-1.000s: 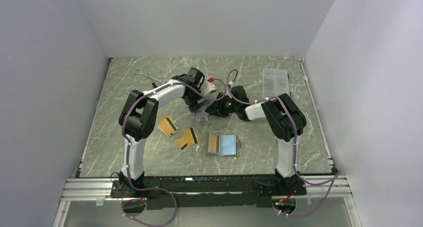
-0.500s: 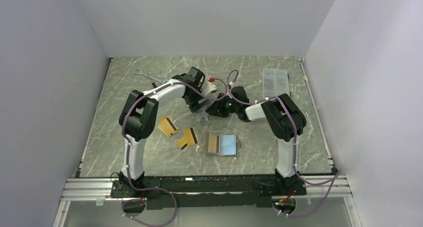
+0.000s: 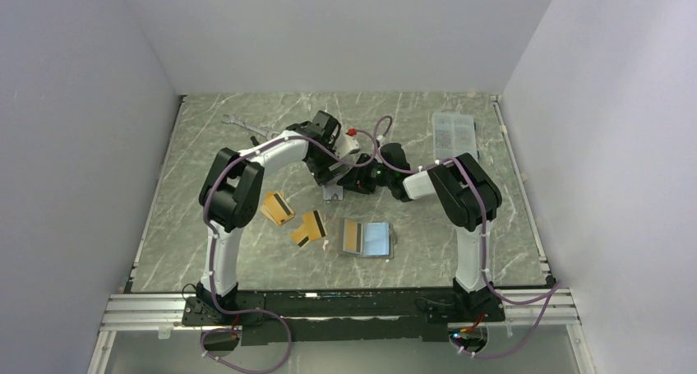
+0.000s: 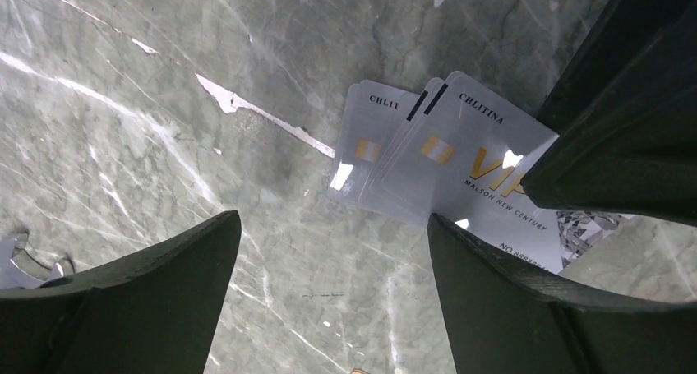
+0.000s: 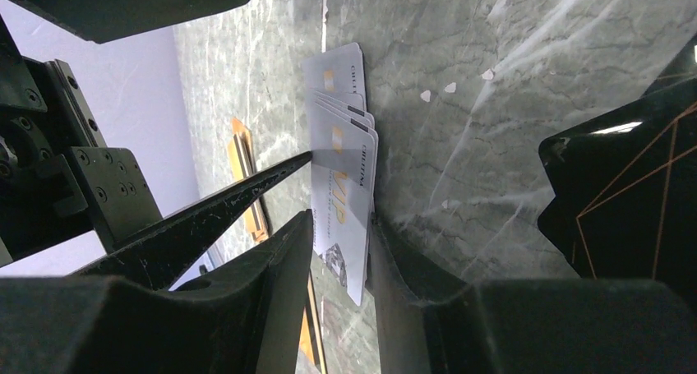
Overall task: Put the credit cards into the card holder
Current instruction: Pick up the credit card from the center of the board.
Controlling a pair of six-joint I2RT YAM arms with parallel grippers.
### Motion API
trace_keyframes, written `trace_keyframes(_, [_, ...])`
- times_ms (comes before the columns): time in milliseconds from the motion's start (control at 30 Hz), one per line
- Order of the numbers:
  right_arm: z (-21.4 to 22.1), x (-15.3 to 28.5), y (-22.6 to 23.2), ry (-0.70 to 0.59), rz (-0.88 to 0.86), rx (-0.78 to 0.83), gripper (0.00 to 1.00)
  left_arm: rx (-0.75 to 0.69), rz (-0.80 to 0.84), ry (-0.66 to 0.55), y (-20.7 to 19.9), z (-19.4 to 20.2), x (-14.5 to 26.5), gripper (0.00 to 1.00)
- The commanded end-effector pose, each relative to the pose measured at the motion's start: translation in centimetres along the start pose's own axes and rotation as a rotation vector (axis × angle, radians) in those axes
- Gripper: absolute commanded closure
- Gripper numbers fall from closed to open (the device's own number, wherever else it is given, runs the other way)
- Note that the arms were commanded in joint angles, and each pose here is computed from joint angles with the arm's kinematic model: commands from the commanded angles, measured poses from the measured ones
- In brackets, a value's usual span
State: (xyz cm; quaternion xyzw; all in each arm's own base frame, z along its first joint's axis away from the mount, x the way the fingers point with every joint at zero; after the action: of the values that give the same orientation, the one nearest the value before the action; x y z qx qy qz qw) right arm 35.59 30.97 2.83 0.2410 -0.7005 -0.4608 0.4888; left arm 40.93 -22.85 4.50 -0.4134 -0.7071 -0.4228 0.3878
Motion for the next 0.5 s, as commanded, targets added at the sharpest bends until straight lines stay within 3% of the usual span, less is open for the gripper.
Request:
trace_keyframes(0, [2.6, 0.1, -7.2, 0.046, 0.218, -0.082, 0.64, -0.021, -0.005, -0.024, 0.4, -1.4, -0.3, 0.10])
trace_keyframes(467, [3.0, 0.5, -8.6, 0.034, 0.222, -0.144, 0.69, -0.048, 0.052, -0.030, -0.7, -2.0, -1.3, 0.12])
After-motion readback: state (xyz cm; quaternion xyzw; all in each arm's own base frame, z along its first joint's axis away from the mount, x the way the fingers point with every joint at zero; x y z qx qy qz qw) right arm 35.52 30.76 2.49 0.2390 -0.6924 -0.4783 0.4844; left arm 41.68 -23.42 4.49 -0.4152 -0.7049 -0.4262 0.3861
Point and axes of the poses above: each gripper's point midway between its finger pads, its own x axis back along the fingers, its own y axis along the line the jaws close on, z = x × y, the point moved 1 cm from there along x, back along the fingers, and after that the axes turned 11 degrees about -x, right-handed, at the moved point
